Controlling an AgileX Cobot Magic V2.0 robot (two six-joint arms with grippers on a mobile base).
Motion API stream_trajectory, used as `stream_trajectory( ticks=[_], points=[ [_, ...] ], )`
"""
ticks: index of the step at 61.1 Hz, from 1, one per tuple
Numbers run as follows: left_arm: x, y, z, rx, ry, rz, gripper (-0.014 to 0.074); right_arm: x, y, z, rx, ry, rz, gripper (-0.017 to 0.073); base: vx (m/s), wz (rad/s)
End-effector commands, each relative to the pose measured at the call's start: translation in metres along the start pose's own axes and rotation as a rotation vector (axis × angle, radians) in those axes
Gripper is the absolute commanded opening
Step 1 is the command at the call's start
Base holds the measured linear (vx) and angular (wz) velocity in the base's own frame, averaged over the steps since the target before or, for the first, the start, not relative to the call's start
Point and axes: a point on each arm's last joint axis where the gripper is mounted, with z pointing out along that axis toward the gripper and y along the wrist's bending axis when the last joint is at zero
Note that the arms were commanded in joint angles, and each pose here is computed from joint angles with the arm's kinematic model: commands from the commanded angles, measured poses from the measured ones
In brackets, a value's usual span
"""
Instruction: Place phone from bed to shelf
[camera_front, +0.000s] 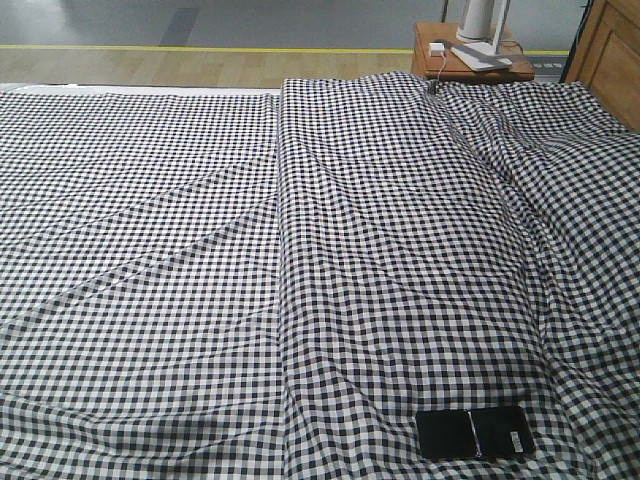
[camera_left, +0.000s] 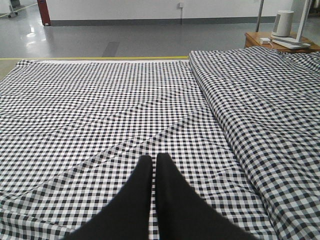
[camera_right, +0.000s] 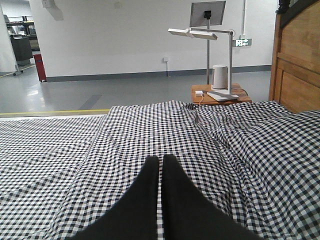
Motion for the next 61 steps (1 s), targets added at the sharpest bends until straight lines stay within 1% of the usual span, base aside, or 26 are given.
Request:
stream_trajectory(
  ticks=[1, 61],
  points=[
    [-0.0060, 0.0004, -0.0003, -0.002, -0.075, -0.012, 0.0001, -0.0054, -0.0004, -0.0006, 0.005, -0.082, -0.017, -0.0004, 0.00, 0.00],
    [-0.0060, 0.0004, -0.0003, -0.002, -0.075, -0.012, 0.0001, -0.0054, -0.0004, -0.0006, 0.005, -0.082, -0.017, -0.0004, 0.00, 0.00]
  ],
)
